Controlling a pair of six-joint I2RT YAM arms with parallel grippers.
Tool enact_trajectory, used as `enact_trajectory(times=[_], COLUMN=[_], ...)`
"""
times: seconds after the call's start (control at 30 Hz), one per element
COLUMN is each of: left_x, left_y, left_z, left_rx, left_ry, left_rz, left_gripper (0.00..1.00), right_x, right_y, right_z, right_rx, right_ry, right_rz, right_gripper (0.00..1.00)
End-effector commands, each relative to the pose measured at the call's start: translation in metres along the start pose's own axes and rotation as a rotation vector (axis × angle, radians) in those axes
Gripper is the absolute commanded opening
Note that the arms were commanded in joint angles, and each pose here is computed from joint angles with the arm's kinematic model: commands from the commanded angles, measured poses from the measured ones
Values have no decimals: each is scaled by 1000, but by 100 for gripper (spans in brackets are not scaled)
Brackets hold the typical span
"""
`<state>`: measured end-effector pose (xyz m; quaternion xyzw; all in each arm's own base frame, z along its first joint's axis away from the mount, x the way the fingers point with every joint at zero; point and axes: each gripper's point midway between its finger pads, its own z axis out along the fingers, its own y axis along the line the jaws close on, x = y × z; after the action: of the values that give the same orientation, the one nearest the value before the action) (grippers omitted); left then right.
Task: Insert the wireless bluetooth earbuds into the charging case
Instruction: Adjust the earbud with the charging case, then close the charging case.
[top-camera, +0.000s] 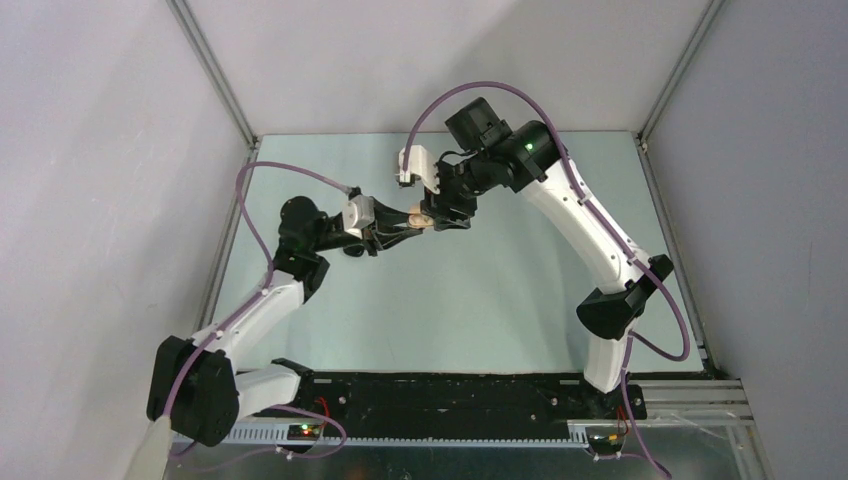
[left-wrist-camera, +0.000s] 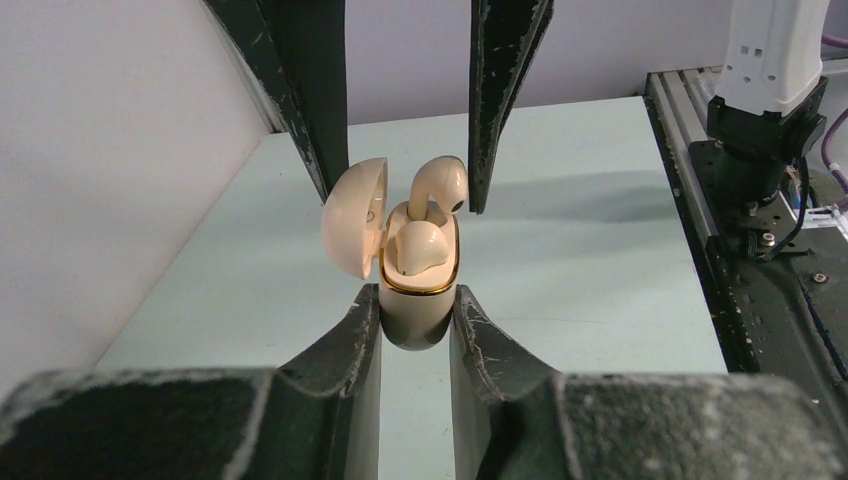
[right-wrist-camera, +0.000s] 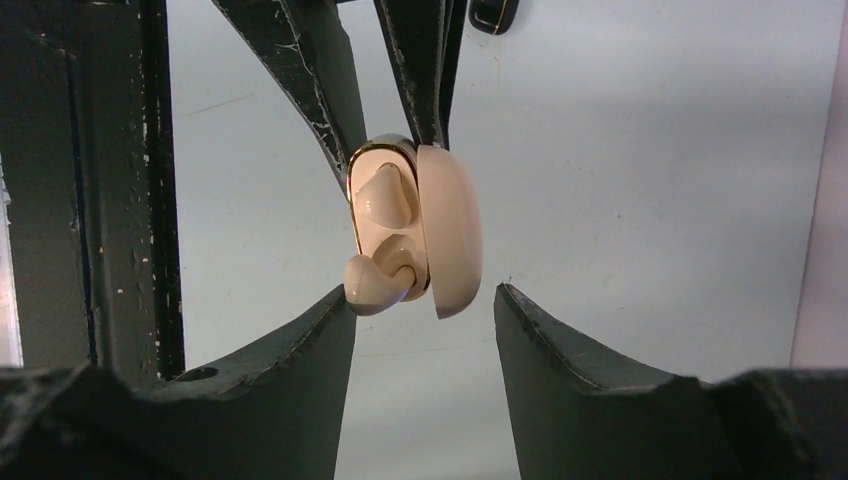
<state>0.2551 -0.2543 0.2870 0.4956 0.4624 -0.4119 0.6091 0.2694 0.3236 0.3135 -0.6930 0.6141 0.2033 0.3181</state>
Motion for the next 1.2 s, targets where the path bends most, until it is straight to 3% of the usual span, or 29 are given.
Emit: enact_trajectory(times=[0.0,0.5,0.67,0.97,1.17], left_x=[-19,-20,-20,-8,8], left_y=[8,6,8,36,61], left_z=[4,4,3,6,4], left_rx=[1,6,-9,-162,-290], left_ry=[-29,-31,-29,-15,-23], left_rz=[67,72,63,-191,-422], left_gripper=[0,0,0,0,1], right_x=[-5,-18,-22,-28,-7], right_y=[-7,-14,-5,33,-1], right_z=[-11,2,-1,-13,-1], right_rx=[41,22,-25,-116,86], right_ry=[-17,-88,-112,-141,-38], right_rz=[43,220,214,63,97], right_gripper=[59,65,66,69,70])
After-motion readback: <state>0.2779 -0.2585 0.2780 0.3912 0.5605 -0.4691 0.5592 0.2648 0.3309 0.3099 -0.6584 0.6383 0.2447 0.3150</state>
